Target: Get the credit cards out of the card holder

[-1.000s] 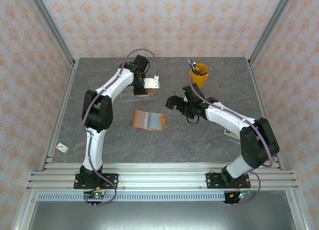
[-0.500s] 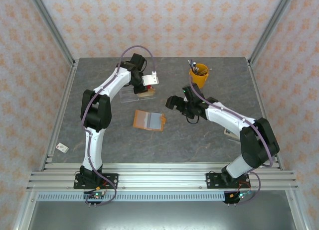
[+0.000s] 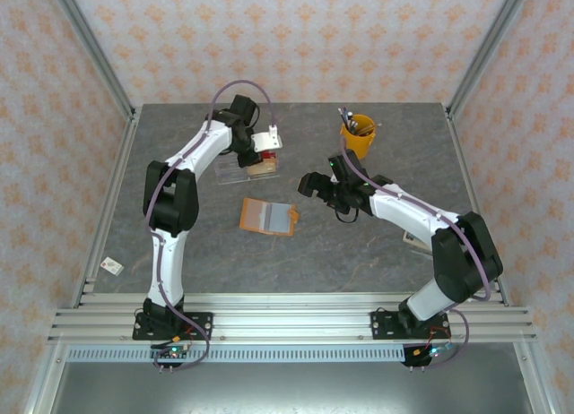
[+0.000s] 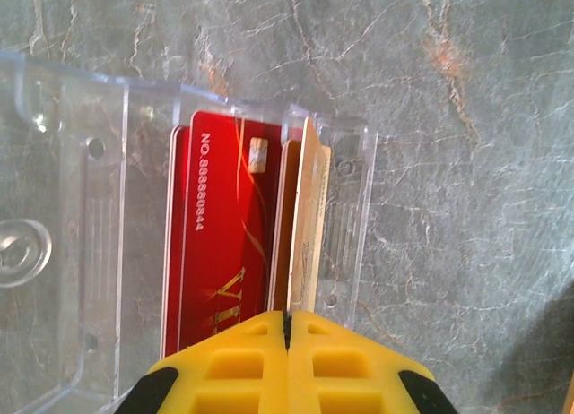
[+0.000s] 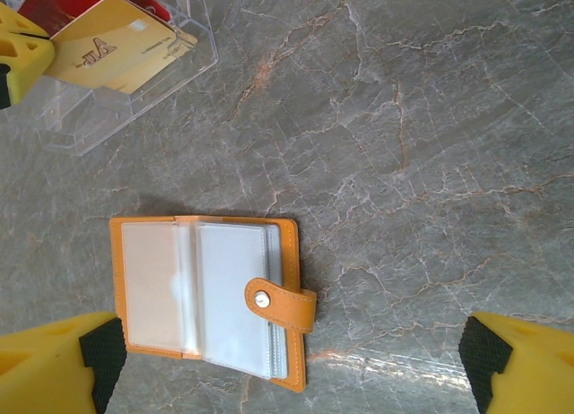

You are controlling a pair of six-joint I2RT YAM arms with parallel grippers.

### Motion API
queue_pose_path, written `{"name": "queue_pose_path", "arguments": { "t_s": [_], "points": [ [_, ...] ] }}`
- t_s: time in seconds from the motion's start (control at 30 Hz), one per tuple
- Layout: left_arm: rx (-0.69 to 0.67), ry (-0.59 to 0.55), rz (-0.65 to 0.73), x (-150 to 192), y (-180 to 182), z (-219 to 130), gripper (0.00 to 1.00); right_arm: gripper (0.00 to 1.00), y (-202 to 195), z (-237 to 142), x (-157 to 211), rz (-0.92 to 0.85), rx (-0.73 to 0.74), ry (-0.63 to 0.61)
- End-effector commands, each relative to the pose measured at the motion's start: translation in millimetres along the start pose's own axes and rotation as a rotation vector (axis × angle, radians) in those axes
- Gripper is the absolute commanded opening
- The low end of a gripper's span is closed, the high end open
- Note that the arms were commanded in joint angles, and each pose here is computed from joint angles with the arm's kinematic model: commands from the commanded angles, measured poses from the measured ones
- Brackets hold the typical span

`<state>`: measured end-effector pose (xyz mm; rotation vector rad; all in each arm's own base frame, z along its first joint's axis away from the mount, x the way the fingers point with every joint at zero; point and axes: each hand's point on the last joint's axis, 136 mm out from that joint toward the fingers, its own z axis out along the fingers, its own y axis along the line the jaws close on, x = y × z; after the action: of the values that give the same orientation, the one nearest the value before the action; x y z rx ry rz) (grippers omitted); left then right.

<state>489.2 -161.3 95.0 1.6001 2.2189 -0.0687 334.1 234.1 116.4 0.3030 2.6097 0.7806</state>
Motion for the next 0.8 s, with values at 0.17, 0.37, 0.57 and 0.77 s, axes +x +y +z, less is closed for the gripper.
{"name": "queue_pose_path", "arguments": {
  "t_s": [0.17, 0.37, 0.57, 0.77],
  "points": [
    [-0.019, -0.026, -0.026, 1, 5, -12, 0.17, 0.97, 3, -1, -3, 0.014, -0.001, 0.002],
    [-0.058, -0.110, -0.051, -14, 14, -37, 0.22, 0.97, 2, -1, -3, 0.014, 0.003, 0.001],
    [-0.108, -0.241, -0.109, -30, 19, -77, 0.23, 0.95, 6, 0, -2, -0.012, 0.005, 0.008],
    [-0.200, -0.451, -0.365, -33, 28, -132, 0.24, 0.91, 24, 10, 16, -0.127, 0.050, 0.035]
  ]
}}
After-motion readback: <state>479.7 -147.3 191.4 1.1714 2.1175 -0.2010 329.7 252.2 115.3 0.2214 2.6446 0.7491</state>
